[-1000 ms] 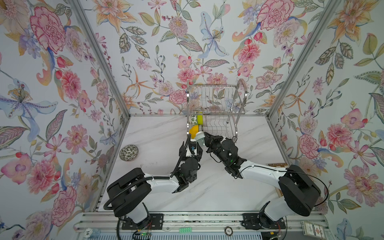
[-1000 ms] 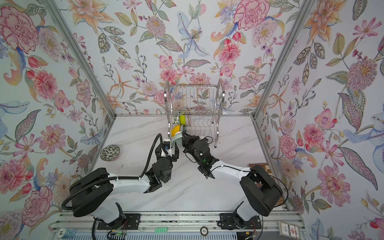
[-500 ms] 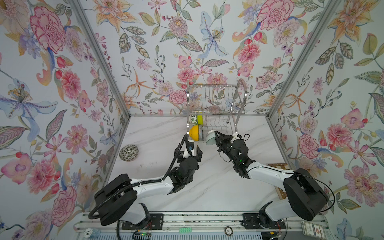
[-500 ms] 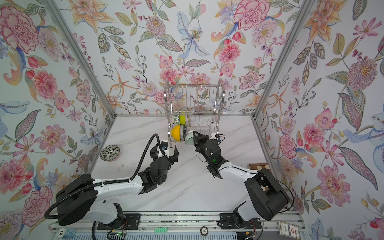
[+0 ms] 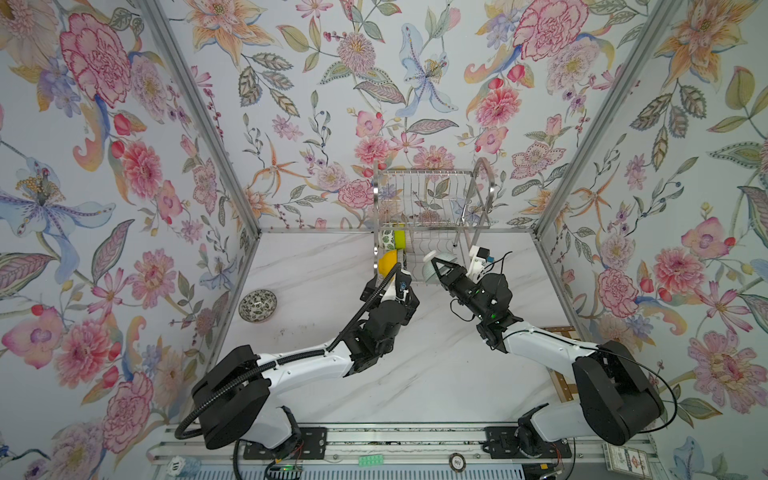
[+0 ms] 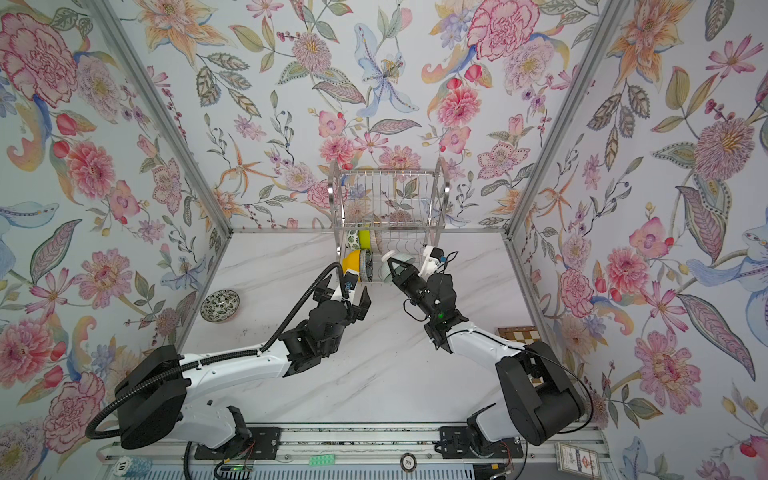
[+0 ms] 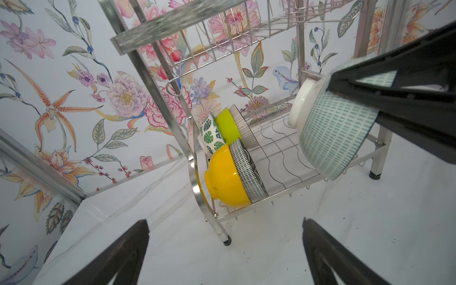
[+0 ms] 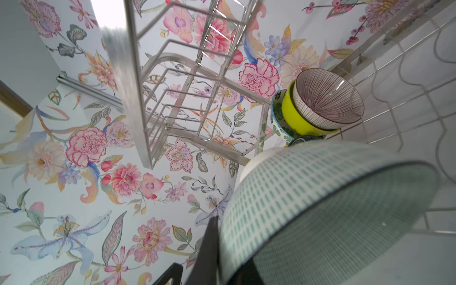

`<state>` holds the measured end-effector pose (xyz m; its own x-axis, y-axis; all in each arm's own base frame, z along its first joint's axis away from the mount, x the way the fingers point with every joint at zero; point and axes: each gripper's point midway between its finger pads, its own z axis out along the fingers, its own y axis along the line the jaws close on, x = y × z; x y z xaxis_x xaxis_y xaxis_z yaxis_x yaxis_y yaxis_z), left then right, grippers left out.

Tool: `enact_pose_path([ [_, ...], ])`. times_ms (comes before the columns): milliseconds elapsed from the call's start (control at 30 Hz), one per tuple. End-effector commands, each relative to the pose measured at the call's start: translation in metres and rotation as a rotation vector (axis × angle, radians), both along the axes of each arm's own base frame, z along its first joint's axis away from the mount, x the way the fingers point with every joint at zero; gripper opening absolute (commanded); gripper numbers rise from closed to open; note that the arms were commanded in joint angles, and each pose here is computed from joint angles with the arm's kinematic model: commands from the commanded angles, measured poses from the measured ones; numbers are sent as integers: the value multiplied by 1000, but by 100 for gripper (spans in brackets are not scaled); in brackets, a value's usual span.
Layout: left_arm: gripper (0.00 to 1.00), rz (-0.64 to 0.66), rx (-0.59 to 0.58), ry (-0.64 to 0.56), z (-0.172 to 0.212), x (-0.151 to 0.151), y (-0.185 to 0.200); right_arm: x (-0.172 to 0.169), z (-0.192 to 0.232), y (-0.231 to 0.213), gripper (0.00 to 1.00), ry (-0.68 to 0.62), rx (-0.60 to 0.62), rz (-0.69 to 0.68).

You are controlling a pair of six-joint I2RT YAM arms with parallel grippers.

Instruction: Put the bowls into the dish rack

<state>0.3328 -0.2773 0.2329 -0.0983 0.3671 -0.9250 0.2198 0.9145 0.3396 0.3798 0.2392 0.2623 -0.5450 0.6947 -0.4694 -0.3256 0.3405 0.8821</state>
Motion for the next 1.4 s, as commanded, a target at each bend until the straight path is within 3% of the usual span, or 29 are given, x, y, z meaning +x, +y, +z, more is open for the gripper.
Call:
enact_pose_path([
  [0, 99, 2, 129, -10, 3, 11, -1, 0, 39, 7, 0, -201, -47, 72],
  [800, 99, 34, 132, 19, -9, 40, 12, 75, -13, 30, 0, -147, 53, 211],
  [1367, 99, 58, 123, 45, -22, 40, 23, 92, -58, 52, 0, -65, 50, 344],
])
